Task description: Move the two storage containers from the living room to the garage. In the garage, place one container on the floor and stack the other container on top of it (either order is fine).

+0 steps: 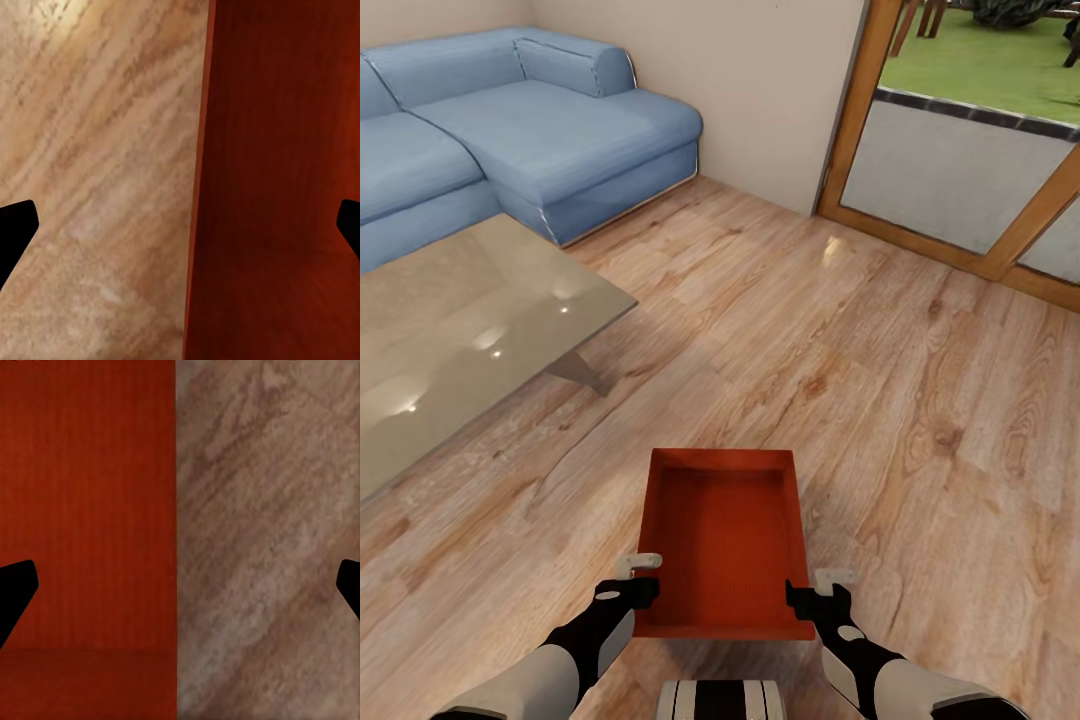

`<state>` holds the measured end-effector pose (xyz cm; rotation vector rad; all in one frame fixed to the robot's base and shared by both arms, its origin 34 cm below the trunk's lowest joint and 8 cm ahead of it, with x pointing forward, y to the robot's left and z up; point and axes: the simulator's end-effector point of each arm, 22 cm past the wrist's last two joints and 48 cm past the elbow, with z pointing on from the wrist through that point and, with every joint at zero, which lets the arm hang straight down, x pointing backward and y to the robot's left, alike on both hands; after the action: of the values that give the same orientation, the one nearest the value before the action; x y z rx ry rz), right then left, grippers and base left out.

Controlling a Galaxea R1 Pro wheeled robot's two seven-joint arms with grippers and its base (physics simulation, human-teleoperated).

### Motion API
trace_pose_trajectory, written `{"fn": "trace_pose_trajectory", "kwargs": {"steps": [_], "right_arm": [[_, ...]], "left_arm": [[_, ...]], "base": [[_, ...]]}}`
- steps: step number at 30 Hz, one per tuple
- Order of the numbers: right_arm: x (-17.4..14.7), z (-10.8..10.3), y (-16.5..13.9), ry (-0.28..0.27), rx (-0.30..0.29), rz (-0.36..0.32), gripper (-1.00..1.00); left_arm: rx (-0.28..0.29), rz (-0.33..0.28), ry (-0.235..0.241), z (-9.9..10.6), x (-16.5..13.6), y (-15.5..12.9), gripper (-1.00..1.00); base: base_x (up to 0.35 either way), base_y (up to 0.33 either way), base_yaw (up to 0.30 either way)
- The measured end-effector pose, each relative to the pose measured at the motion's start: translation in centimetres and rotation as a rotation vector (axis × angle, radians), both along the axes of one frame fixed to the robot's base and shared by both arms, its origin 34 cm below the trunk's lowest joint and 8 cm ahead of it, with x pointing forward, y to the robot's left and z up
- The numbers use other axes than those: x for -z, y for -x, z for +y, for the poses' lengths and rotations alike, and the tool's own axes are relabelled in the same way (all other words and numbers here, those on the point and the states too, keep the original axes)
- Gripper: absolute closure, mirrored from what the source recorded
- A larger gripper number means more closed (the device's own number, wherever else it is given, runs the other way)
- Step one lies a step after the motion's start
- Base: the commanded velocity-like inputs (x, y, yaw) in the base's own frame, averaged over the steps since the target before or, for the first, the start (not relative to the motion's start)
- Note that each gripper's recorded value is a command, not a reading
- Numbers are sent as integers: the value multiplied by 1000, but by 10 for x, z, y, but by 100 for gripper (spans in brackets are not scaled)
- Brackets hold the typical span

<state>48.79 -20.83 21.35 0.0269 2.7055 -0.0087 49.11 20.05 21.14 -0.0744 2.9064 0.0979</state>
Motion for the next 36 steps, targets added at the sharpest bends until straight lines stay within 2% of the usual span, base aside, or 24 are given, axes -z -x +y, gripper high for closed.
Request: {"fn": "trace_pose_trajectory", "kwargs": {"steps": [11, 23, 36], "right_arm": [[23, 0, 5, 0, 0, -1, -100], [23, 0, 5, 0, -1, -1, -100], [45, 0, 9, 0, -1, -1, -100]], "left_arm": [[0, 0, -1, 1, 23, 5, -100], [0, -1, -1, 1, 23, 5, -100], [0, -1, -1, 0, 45, 9, -100]], "base": [[0, 0, 0], [0, 0, 0], [0, 0, 0]]}}
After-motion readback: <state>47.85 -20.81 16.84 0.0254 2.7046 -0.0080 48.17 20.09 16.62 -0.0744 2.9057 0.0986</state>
